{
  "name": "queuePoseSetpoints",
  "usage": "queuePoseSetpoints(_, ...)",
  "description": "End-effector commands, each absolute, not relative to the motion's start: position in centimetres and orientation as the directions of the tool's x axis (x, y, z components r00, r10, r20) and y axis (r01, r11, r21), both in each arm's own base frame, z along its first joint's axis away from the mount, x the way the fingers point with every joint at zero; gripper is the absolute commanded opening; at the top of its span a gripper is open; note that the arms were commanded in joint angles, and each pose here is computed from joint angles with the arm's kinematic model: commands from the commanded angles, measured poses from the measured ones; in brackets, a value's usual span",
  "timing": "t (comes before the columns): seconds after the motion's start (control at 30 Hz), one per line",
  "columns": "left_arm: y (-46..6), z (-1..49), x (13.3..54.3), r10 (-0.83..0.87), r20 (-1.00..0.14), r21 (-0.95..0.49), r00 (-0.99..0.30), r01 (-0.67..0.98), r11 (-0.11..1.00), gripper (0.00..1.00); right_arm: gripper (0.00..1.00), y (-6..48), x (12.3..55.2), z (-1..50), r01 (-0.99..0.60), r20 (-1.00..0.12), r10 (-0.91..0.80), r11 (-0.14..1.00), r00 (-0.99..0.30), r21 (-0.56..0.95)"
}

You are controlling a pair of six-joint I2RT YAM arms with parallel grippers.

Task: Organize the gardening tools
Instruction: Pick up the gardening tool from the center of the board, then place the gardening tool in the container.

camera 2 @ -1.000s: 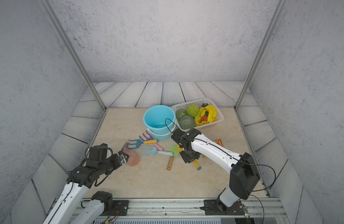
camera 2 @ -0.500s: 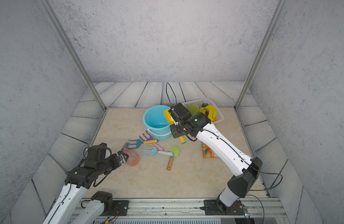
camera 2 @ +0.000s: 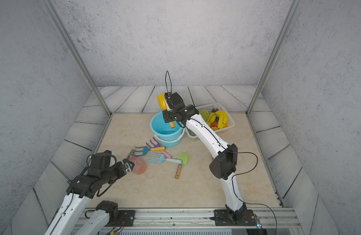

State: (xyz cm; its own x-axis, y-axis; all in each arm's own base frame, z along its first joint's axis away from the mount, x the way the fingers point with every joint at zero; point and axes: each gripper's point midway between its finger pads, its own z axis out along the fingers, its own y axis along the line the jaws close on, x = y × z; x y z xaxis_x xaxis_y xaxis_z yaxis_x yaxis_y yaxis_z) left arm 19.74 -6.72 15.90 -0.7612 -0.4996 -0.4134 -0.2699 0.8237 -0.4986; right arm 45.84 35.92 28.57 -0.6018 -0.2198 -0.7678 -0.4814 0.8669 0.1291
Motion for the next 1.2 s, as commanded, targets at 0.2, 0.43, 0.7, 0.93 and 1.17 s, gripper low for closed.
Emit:
queuePoseSetpoints(0.2, -6.2, 16.4, 19.8, -0.49, -0.436, -0.468, -0.755, -0.276, 0.84, 0.93, 0.15, 40.3, 49.6, 23.5, -0.558, -0.808, -0.193, 0.807, -0.557, 0.192)
queuePoseSetpoints(0.43, -6.1, 15.9, 20.5, -0.492, -0.43, -0.452, -0.757, -0.292, 0.843, 0.93, 0.18, 40.9, 49.7, 18.9, -0.571, -0.787, -0.224, 0.799, -0.574, 0.189)
queuePoseSetpoints(0.7, -6.2, 15.8, 21.3, -0.483, -0.427, -0.436, -0.764, -0.293, 0.851, 0.93, 0.24, 40.8, 49.2, 16.0, -0.576, -0.779, -0.23, 0.793, -0.584, 0.197)
queuePoseSetpoints(0.93, -6.2, 15.7, 21.6, -0.48, -0.431, -0.432, -0.764, -0.292, 0.853, 0.93, 0.42, 40.5, 49.0, 16.0, -0.575, -0.776, -0.237, 0.796, -0.585, 0.19)
queuePoseSetpoints(1.17, -6.3, 16.5, 21.8, -0.468, -0.445, -0.435, -0.764, -0.272, 0.858, 0.93, 0.5, 39.3, 48.6, 20.5, -0.56, -0.801, -0.223, 0.813, -0.556, 0.162)
